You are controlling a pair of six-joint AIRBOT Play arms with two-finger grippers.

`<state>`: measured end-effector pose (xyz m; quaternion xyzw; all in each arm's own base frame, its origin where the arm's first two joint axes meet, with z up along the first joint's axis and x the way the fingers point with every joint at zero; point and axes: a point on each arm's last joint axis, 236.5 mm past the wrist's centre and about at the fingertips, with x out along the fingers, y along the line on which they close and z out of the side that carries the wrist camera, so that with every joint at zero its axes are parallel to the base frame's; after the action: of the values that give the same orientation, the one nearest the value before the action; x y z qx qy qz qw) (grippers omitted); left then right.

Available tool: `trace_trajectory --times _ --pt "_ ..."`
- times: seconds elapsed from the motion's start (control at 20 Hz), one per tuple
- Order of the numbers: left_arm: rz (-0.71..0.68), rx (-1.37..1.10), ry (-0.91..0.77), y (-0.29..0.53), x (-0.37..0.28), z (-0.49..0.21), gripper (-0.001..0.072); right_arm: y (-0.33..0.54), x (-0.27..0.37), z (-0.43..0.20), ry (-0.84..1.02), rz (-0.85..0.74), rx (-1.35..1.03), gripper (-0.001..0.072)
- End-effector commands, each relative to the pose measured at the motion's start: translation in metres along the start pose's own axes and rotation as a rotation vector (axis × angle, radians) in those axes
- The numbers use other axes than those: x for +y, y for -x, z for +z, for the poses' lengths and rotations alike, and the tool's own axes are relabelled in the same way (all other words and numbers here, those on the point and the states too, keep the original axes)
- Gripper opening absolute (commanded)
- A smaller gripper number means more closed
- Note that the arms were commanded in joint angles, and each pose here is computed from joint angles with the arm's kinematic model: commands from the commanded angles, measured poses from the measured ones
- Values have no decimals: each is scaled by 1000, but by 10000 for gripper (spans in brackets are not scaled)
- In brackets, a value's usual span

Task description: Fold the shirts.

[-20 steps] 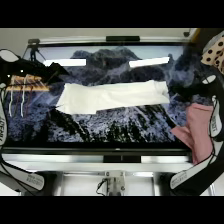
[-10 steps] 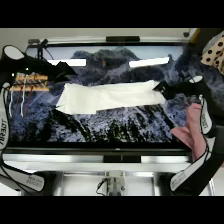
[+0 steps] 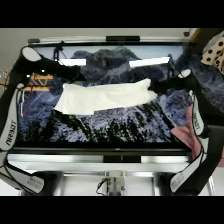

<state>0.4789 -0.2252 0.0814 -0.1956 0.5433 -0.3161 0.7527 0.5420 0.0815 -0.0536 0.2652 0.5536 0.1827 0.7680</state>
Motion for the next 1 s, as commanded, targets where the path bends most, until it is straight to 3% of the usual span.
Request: trace_trajectory --times 0.0,0.25,0.6,0.85,0.95 --pt "-25 75 -29 -63 -28 -22 29 56 45 13 118 11 -59 49" --pt "-93 109 -20 -157 -73 -53 29 133 101 -4 195 3 -88 49" --pt "-90 -35 90 -206 -83 -37 28 194 147 -44 217 17 -66 49" --pt "-226 20 252 -251 -119 -68 27 218 165 -59 225 23 -80 49" --pt "-243 53 220 -263 -131 -86 26 225 172 -61 228 30 -95 49"
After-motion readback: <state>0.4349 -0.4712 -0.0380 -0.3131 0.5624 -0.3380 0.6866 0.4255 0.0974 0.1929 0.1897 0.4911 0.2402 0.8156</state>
